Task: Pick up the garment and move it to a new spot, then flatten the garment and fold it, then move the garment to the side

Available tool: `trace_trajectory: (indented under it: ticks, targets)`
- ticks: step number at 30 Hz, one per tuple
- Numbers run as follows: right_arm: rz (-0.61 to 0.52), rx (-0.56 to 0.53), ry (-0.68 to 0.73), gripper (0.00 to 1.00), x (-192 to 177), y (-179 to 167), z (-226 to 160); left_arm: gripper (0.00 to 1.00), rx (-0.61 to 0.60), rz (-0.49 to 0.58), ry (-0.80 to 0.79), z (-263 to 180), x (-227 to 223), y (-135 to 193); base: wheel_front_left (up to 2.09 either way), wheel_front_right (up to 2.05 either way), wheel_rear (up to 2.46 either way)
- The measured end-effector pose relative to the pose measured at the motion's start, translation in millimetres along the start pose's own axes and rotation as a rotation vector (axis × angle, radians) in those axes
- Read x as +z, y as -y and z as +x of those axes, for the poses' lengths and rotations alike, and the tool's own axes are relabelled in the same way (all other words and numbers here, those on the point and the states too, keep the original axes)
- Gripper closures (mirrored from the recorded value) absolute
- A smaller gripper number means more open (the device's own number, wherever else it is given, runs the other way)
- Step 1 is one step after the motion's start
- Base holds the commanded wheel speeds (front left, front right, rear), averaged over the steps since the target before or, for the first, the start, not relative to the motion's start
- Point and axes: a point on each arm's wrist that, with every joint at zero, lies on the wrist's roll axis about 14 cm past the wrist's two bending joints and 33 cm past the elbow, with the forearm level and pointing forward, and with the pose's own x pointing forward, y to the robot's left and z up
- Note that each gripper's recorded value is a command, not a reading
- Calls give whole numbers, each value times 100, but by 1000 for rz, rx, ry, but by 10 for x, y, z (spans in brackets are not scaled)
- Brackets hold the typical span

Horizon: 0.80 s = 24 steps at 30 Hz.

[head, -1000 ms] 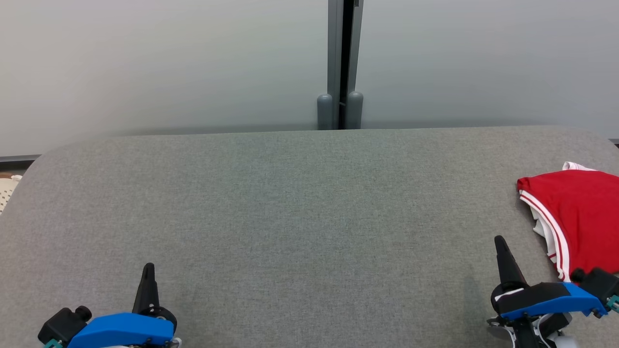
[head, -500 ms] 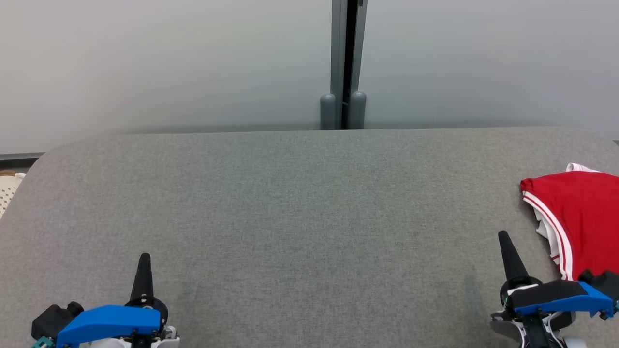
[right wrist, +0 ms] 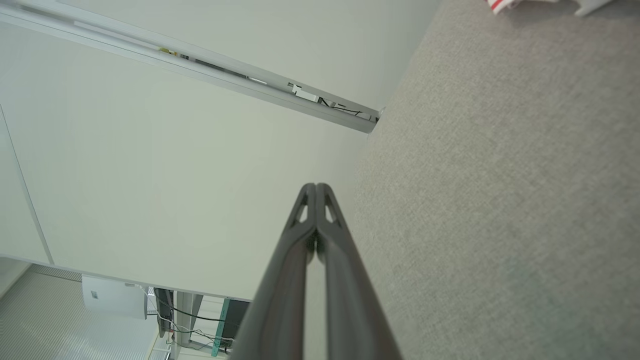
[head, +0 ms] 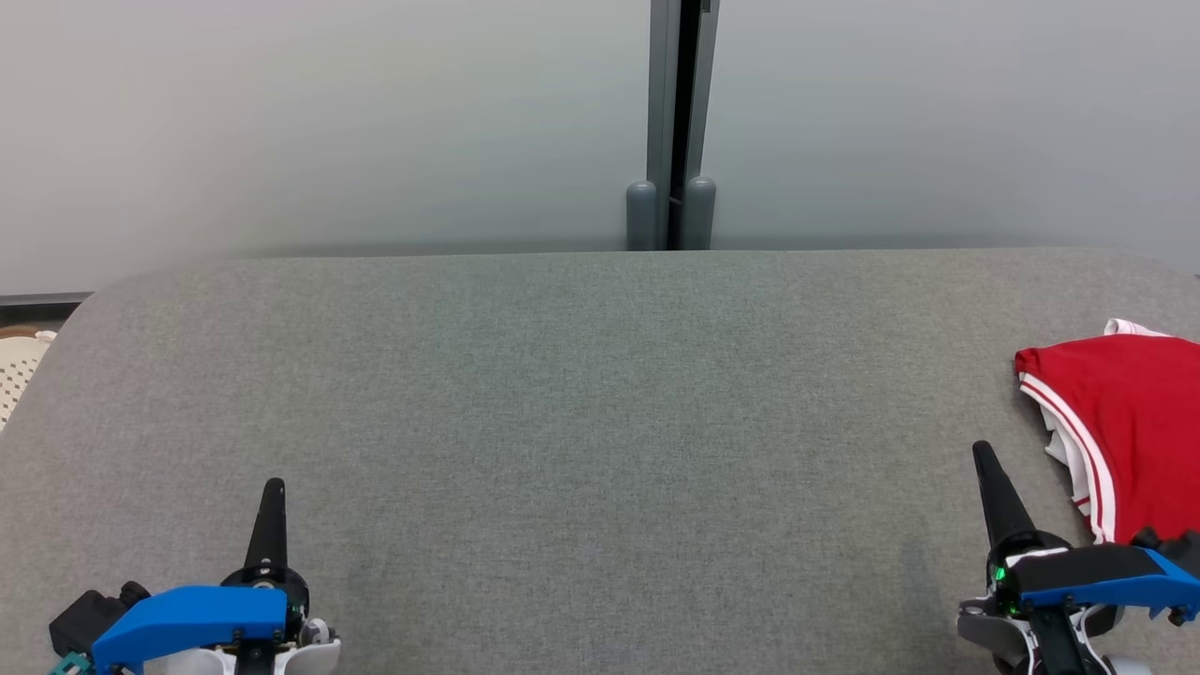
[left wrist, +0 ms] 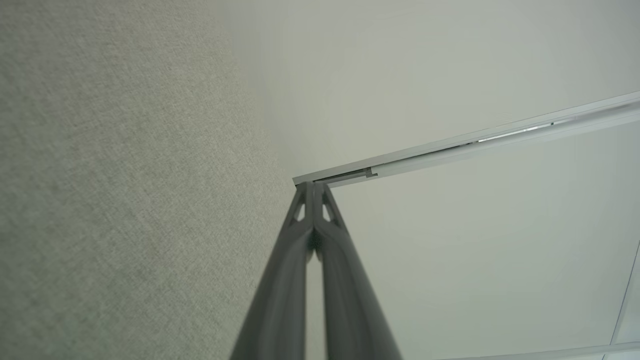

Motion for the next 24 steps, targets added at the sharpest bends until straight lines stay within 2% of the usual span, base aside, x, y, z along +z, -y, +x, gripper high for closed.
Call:
trace_trajectory:
  ticks: [24]
  targets:
    - [197, 53, -15, 100, 12, -143, 13, 100, -58, -182, 12, 27, 113, 163, 0, 0, 0]
